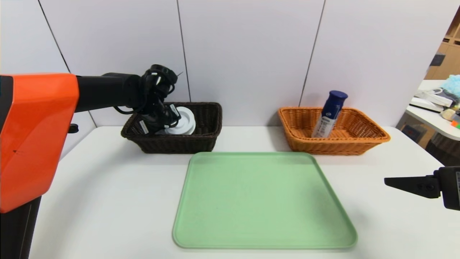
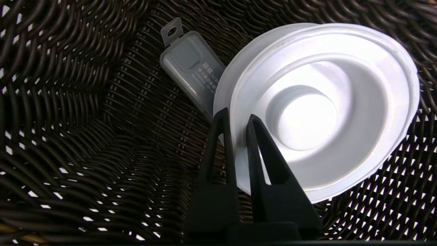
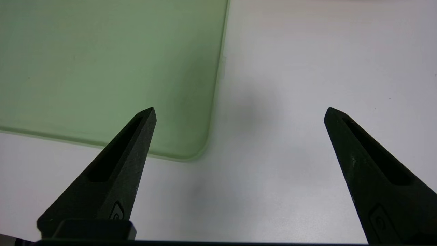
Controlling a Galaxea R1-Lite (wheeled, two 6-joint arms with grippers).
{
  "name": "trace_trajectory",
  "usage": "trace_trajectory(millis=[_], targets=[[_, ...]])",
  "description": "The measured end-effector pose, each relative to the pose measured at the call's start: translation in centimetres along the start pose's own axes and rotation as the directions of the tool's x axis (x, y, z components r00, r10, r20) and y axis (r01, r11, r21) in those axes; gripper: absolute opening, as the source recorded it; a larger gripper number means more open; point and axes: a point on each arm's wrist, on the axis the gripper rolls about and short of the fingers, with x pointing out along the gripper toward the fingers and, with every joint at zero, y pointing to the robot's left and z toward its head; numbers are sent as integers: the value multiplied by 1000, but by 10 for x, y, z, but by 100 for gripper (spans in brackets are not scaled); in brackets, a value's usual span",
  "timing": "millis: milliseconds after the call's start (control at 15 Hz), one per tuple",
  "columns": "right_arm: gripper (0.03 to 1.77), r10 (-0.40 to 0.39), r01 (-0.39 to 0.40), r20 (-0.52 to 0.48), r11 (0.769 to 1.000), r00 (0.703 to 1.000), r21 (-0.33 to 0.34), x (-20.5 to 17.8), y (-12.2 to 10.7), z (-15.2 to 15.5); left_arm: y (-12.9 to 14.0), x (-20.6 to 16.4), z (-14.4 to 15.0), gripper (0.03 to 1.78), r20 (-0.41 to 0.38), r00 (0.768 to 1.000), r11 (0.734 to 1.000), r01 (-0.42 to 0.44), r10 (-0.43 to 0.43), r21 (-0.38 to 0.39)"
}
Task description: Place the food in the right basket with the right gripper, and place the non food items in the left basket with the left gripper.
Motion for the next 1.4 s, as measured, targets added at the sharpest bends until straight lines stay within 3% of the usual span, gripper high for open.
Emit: trace_trajectory(millis=[400, 733, 867, 1000, 1200, 1333, 1400], targets=[[170, -1, 1, -11, 1000, 1000, 0, 1, 0, -3, -2, 0, 1, 96, 10, 1000, 1000, 12, -12, 0], [170, -1, 1, -6, 1000, 1000, 0, 0, 0, -3, -4, -21, 9, 131, 45, 998, 999, 45, -45, -4], [170, 3, -3, 0, 1000, 1000, 2, 0, 0, -3, -9, -50, 16, 140, 85, 992, 995, 85, -89, 45], [170, 5, -5, 6, 1000, 1000, 2, -1, 0, -2, -13, -76, 21, 147, 158, 983, 984, 68, -94, 163], [170, 2, -2, 19, 1000, 1000, -8, -2, 0, 0, -18, -98, 32, 154, 287, 951, 936, 7, -115, 352], [170, 6, -5, 42, 1000, 999, -20, -4, 1, 4, -22, -106, 38, 158, 343, 925, 874, -27, -162, 485], [170, 8, -6, 71, 1000, 997, -29, -5, 1, 8, -23, -109, 40, 159, 352, 917, 829, -46, -186, 557]])
